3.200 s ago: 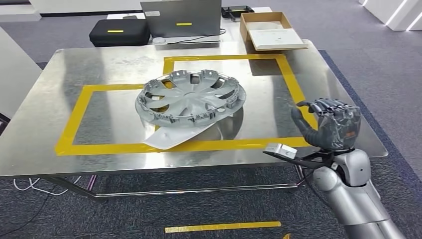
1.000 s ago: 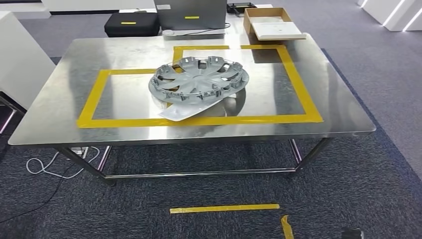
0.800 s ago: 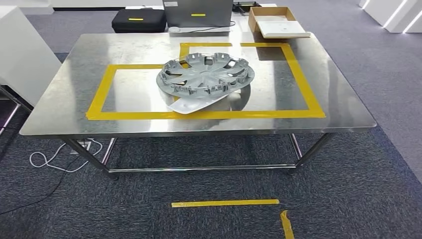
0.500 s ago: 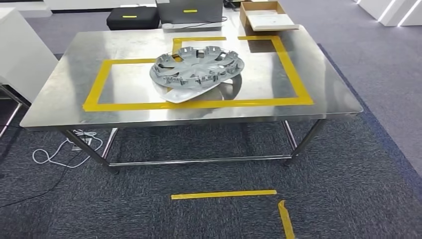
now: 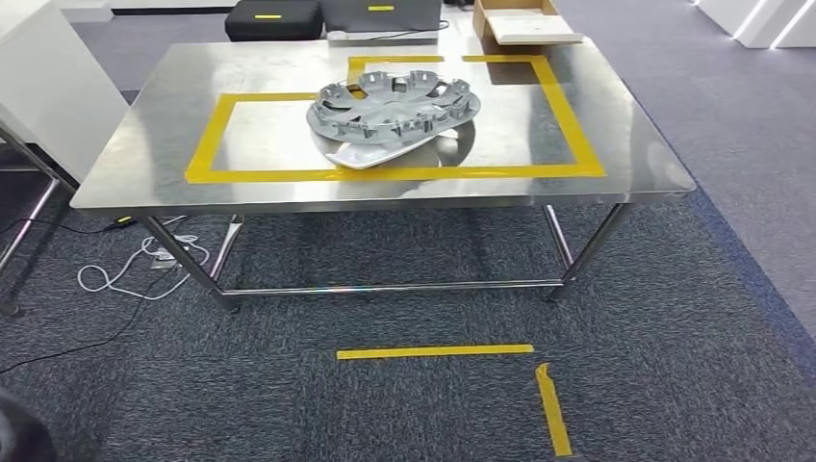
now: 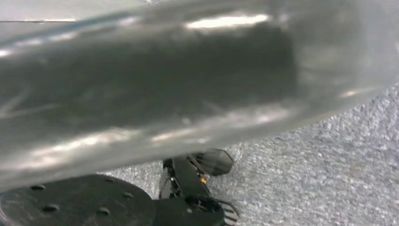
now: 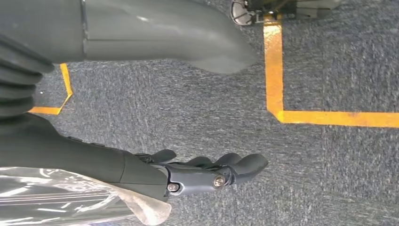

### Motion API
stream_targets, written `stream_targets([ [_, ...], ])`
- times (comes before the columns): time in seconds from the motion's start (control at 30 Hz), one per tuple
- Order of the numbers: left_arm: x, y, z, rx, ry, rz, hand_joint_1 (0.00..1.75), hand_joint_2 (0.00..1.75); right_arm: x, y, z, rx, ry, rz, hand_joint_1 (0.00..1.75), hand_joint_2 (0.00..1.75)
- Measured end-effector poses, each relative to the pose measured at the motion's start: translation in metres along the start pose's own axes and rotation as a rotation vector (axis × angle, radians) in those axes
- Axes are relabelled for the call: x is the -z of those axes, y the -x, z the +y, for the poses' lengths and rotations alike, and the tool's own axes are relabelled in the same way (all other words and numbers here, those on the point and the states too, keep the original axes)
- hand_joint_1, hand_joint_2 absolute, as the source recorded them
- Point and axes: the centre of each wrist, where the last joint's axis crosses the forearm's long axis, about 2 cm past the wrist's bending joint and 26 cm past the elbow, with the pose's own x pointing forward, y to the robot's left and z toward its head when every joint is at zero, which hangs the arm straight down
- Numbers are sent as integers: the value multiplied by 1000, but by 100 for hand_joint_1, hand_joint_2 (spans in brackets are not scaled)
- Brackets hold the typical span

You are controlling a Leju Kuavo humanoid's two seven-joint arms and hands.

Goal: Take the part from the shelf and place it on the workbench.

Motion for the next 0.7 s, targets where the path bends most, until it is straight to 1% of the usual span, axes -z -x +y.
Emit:
stream_targets([
  [0.13, -3, 3, -2, 12, -4, 18, 0, 0, -1, 4, 0, 8, -8, 49, 0, 175],
  [0.27, -6, 8, -4, 28, 41, 2, 0, 0, -2, 9, 3, 100, -87, 107, 0, 0],
  [0.33, -7, 9, -4, 31, 62, -25, 0, 0, -3, 12, 4, 136, -123, 111, 0, 0],
  [0.43, -7, 9, -4, 46, 64, -56, 0, 0, -5, 12, 7, 162, -152, 79, 0, 0],
  [0.7, -8, 11, -3, 70, 50, -61, 0, 0, -9, 20, 10, 214, -167, 84, 0, 0],
])
